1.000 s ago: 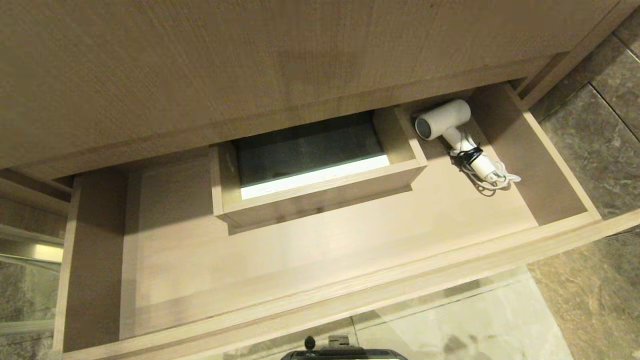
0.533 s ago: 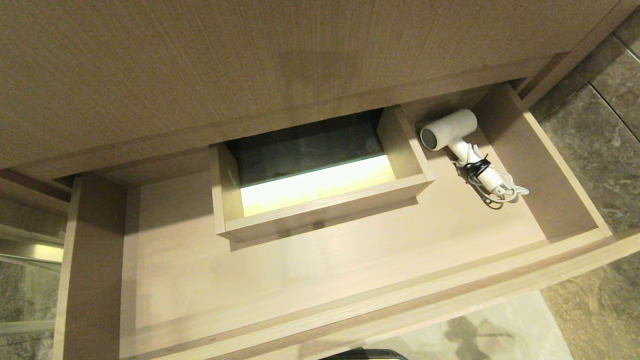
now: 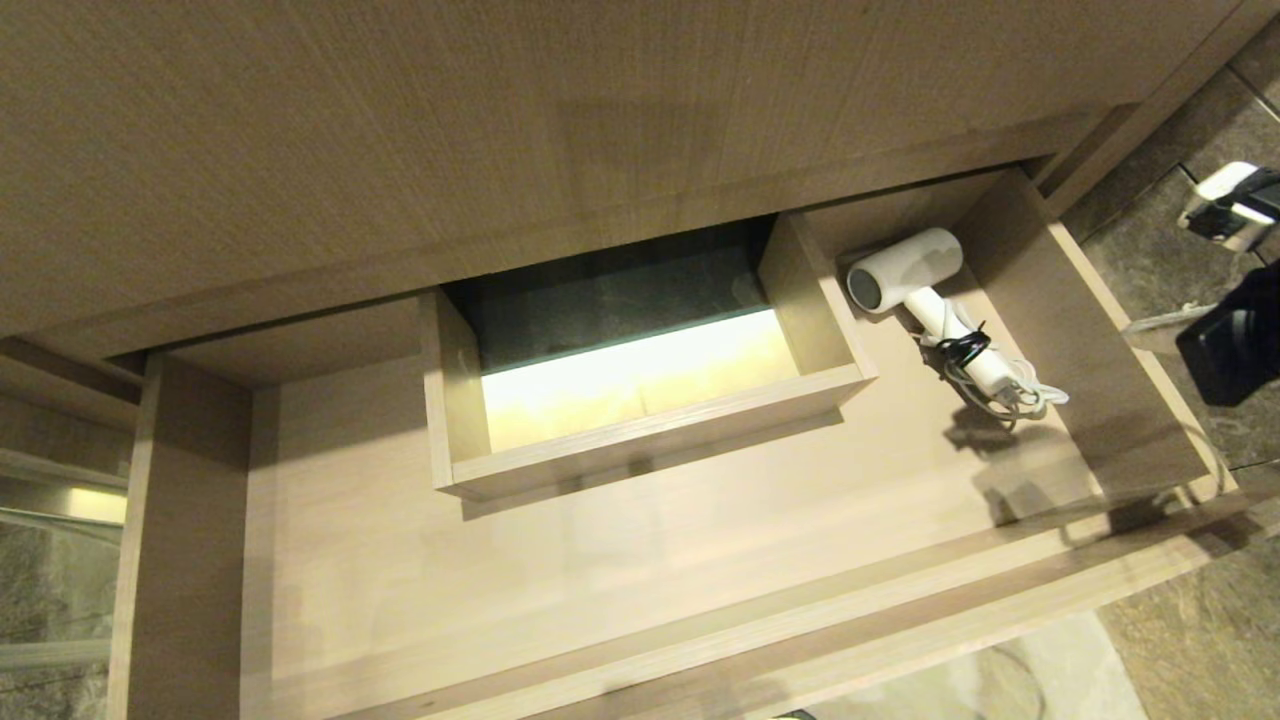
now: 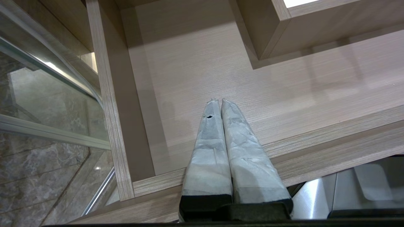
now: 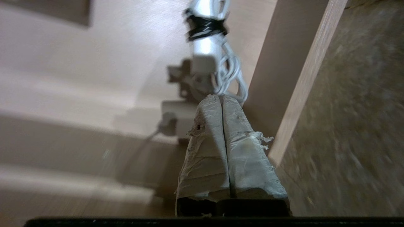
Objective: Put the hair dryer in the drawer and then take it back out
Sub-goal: Pull open the drawer, then take the hairdryer out
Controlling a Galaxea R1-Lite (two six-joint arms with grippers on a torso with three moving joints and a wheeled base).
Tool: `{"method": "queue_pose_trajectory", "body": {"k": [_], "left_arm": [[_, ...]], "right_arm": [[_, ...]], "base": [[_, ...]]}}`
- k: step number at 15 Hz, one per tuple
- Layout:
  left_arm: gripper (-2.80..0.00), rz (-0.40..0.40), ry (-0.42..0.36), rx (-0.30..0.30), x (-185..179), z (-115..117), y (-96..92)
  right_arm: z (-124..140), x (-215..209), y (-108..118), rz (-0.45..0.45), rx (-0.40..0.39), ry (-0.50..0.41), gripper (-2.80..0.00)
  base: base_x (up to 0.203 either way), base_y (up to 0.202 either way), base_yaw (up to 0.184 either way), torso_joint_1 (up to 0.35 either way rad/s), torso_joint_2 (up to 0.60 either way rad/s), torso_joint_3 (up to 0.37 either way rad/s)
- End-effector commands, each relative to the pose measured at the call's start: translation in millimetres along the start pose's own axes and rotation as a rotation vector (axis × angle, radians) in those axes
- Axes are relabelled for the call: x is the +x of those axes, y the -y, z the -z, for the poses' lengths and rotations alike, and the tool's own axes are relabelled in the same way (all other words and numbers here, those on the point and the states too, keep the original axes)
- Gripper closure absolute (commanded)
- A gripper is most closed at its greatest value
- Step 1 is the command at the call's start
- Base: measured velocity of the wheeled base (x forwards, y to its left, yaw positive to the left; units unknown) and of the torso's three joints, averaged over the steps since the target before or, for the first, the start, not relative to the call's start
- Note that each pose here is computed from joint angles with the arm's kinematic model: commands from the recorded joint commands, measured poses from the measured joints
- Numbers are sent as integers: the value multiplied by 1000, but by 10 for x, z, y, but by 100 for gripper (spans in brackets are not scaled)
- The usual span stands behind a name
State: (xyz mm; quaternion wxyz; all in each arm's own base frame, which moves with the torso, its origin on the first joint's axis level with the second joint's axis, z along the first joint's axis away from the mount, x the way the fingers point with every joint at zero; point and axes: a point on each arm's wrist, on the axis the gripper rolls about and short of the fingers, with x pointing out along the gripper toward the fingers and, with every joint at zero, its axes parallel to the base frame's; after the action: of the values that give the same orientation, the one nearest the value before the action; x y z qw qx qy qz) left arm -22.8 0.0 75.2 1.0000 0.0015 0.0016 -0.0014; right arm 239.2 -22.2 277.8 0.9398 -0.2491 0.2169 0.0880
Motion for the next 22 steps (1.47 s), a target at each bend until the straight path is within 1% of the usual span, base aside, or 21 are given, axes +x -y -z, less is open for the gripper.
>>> {"method": "queue_pose_trajectory", "body": {"k": [1,3,5,6,7,8,11,13,16,22], "left_arm": [[0,0,0,0,0,1,0],[0,0,-1,0,1,4,0],[0,-1,-1,0,1,4,0],[0,0,-1,0,1,4,0],[0,-1,-1,0,0,2,0],[0,0,-1,0,1,2,0],[0,2,-1,0,1,4,0],[0,1,-1,0,1,4,0],[0,2,-1,0,1,4,0],[0,1,-1,0,1,2,0]], "right_arm": [[124,813,177,-44,81,-112,0],[125,1149,282,-32,117,-107,0],[114,1368,318,-21,147,-73,0],[80,1410,304,-37,163,-50,0],[59,1438,290,-82,195,-23,0],[44,1443,285,-117,205,0,-280],[-17,1411,289,-116,196,22,-280],[-7,1446,283,-118,191,24,-280],[12,1590,278,-113,171,41,-280],[64,1993,223,-142,167,23,-280]], "base": [[0,0,0,0,0,0],[0,0,0,0,0,0],[0,0,0,0,0,0],[0,0,0,0,0,0],[0,0,0,0,0,0],[0,0,0,0,0,0],[0,0,0,0,0,0],[0,0,0,0,0,0],[0,0,0,0,0,0],[0,0,0,0,0,0]]}}
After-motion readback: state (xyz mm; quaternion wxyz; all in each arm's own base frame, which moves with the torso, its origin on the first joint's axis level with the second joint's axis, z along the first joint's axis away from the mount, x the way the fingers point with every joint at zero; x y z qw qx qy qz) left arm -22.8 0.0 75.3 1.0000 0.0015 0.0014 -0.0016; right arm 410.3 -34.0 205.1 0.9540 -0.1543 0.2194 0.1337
